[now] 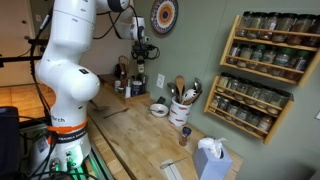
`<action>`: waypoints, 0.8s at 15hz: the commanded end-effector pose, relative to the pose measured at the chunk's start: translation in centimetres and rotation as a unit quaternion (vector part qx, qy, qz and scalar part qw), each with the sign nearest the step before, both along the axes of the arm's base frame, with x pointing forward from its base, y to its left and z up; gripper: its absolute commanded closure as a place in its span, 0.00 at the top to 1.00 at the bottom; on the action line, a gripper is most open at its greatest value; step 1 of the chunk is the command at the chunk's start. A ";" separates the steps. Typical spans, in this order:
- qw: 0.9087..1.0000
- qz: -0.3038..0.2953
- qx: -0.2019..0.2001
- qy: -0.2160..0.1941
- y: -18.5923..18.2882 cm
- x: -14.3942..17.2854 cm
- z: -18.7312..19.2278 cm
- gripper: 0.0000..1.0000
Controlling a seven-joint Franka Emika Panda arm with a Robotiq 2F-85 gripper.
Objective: Put the bottle in the box
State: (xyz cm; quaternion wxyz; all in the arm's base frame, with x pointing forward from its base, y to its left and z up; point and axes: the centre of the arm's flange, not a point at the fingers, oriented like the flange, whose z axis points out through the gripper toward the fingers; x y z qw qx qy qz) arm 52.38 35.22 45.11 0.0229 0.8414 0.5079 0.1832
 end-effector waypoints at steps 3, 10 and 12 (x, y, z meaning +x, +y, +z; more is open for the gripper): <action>1.000 0.007 0.014 0.022 0.8 0.3 -1.7 0.31; 0.997 0.008 0.022 0.072 2.8 0.6 -6.4 0.31; 0.996 0.009 0.022 0.081 3.2 1.1 -7.6 0.31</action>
